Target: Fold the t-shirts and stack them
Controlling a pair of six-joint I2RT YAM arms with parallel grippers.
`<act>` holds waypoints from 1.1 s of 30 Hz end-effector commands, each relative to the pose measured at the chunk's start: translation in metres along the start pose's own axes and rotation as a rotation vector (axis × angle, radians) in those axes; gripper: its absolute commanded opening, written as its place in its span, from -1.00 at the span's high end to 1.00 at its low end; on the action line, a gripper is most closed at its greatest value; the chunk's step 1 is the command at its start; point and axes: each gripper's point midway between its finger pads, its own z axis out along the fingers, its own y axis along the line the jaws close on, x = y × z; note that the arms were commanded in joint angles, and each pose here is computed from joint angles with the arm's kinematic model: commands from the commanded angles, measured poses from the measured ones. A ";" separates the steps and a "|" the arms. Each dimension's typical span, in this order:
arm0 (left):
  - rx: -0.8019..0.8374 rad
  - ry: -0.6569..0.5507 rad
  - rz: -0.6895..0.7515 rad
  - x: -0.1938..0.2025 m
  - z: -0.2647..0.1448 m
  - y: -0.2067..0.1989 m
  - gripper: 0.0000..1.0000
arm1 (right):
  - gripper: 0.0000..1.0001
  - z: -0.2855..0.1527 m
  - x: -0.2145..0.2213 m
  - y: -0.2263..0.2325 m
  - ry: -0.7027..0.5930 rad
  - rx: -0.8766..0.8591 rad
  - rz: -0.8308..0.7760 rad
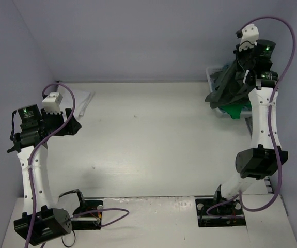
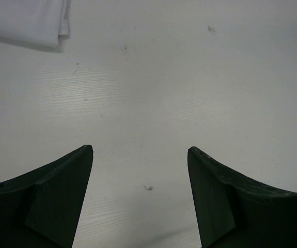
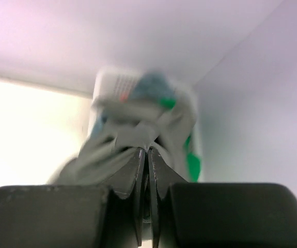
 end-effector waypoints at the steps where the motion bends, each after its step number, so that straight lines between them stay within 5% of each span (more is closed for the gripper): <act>1: -0.012 -0.060 0.030 -0.019 -0.002 0.003 -0.37 | 1.00 -0.076 -0.105 -0.026 -0.290 0.037 -0.022; 9: -0.020 -0.054 0.027 -0.016 0.001 0.006 -0.36 | 1.00 -0.222 -0.205 0.002 -0.683 -0.153 -0.068; 15: -0.015 -0.057 0.029 -0.016 0.001 0.005 -0.37 | 1.00 -0.296 -0.215 0.056 -0.801 -0.462 -0.025; 22: -0.013 -0.070 0.037 -0.015 -0.003 0.002 -0.37 | 1.00 -0.295 -0.181 0.096 -0.734 -0.692 0.014; 33: -0.010 -0.073 0.035 -0.014 -0.003 0.001 -0.37 | 1.00 -0.214 -0.064 0.174 -0.403 -0.902 0.098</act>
